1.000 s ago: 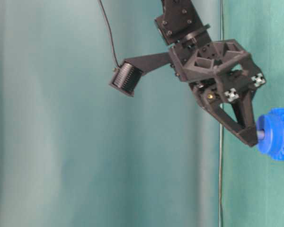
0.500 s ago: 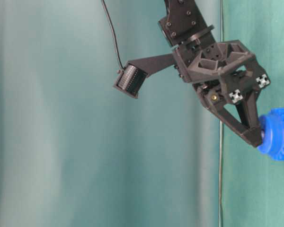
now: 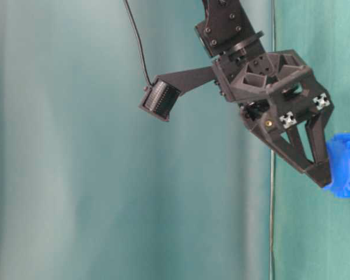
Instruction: Insert the shaft placed at a random location into the center hole of the small gear at another random location.
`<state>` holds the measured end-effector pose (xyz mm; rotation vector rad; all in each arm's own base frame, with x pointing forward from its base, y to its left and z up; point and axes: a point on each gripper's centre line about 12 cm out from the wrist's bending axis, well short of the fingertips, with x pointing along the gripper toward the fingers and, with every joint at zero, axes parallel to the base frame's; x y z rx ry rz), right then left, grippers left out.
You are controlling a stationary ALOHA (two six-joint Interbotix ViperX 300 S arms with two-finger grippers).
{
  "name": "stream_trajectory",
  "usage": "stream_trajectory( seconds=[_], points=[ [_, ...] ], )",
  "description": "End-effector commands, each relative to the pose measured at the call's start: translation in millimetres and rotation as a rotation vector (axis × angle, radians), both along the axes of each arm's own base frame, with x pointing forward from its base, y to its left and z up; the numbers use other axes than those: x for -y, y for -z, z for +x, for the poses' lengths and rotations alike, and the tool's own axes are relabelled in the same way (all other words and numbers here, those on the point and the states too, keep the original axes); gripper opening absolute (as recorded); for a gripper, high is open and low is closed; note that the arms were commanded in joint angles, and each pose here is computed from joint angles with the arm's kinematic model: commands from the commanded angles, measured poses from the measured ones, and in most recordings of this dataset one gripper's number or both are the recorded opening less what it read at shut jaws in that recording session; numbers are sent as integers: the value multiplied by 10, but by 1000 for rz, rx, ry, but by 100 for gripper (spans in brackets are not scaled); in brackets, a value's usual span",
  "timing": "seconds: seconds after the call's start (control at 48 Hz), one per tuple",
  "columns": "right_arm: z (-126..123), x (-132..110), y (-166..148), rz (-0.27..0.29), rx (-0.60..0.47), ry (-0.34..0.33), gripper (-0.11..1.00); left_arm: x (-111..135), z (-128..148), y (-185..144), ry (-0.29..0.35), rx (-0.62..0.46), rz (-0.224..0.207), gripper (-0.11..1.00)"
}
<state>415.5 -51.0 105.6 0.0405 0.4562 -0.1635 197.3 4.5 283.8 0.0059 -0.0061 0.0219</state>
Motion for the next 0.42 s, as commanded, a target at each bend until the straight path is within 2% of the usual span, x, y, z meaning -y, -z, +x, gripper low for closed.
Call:
stream_trajectory(
  seconds=[0.0, 0.208, 0.396],
  points=[
    [29, -2, -258, 9, 68, 7, 69, -3, 20, -69, -1, 17, 0, 0],
    [-55, -13, -485, 0, 110, 3, 70, -3, 14, -85, -1, 23, 1, 0],
    [-143, -27, -594, 3, 105, -1, 70, -3, 14, -85, -1, 23, 1, 0]
  ],
)
